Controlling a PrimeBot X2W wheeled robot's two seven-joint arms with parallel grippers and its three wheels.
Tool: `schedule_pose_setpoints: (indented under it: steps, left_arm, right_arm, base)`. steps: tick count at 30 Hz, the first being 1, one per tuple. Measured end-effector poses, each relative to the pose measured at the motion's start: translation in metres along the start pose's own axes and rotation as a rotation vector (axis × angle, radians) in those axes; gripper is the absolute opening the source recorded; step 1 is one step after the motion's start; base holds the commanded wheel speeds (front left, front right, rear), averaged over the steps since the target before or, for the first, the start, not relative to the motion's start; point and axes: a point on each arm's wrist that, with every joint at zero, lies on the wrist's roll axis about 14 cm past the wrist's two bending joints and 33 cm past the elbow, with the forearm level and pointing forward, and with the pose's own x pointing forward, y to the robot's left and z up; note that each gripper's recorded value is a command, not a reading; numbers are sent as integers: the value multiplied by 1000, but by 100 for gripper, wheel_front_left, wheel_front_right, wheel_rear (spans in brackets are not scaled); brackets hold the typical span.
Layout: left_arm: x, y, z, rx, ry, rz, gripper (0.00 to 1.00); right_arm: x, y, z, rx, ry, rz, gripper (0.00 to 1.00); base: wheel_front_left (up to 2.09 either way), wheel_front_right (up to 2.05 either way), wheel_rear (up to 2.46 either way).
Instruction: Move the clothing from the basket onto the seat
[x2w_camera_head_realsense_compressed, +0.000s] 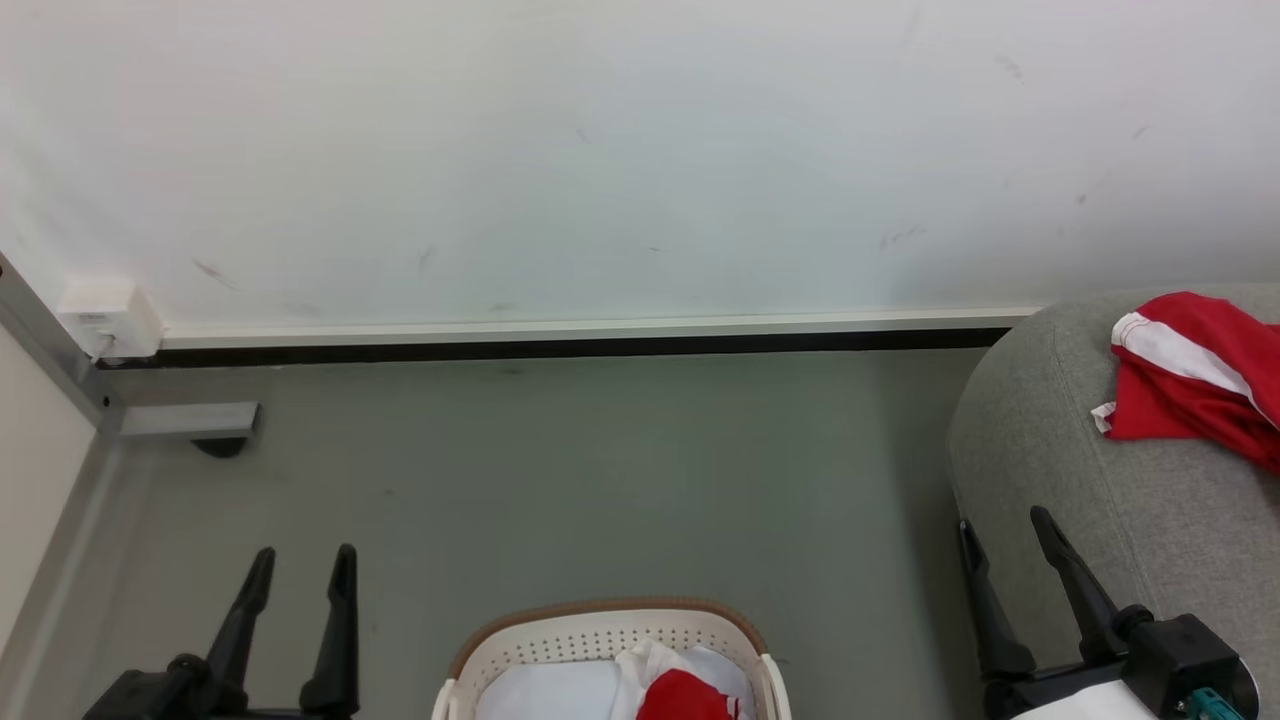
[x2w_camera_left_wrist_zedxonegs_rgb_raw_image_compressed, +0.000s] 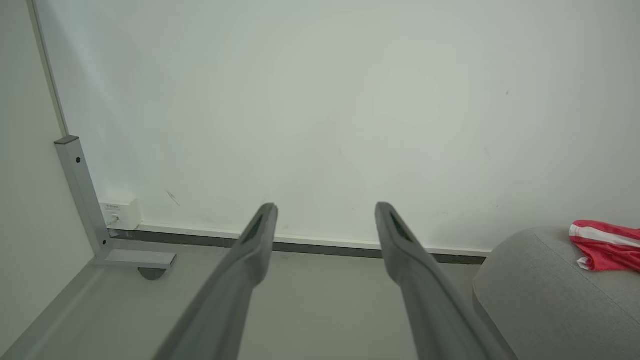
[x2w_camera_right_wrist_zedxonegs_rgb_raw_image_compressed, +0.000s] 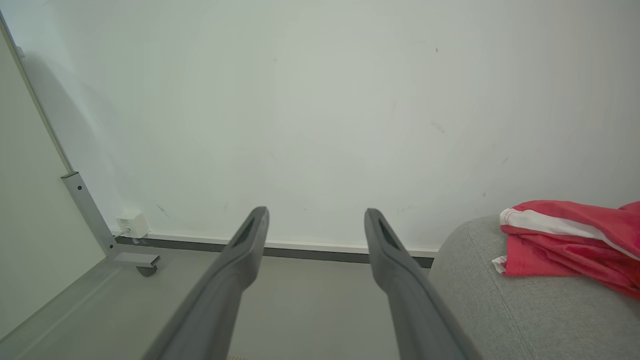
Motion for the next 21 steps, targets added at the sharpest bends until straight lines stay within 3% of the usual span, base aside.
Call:
schedule_pose_setpoints:
  steps: [16,21]
  left_arm:
    - [26,-36,-41,-53,99,-131,100]
    - [46,-58,-70,-70,191,-220,100]
  right_arm:
    - [14,-18,2,-3,-9,-45,100]
    - [27,-33,-4,-13,2,-75,100]
  base:
    - [0,0,0]
    - [0,0,0]
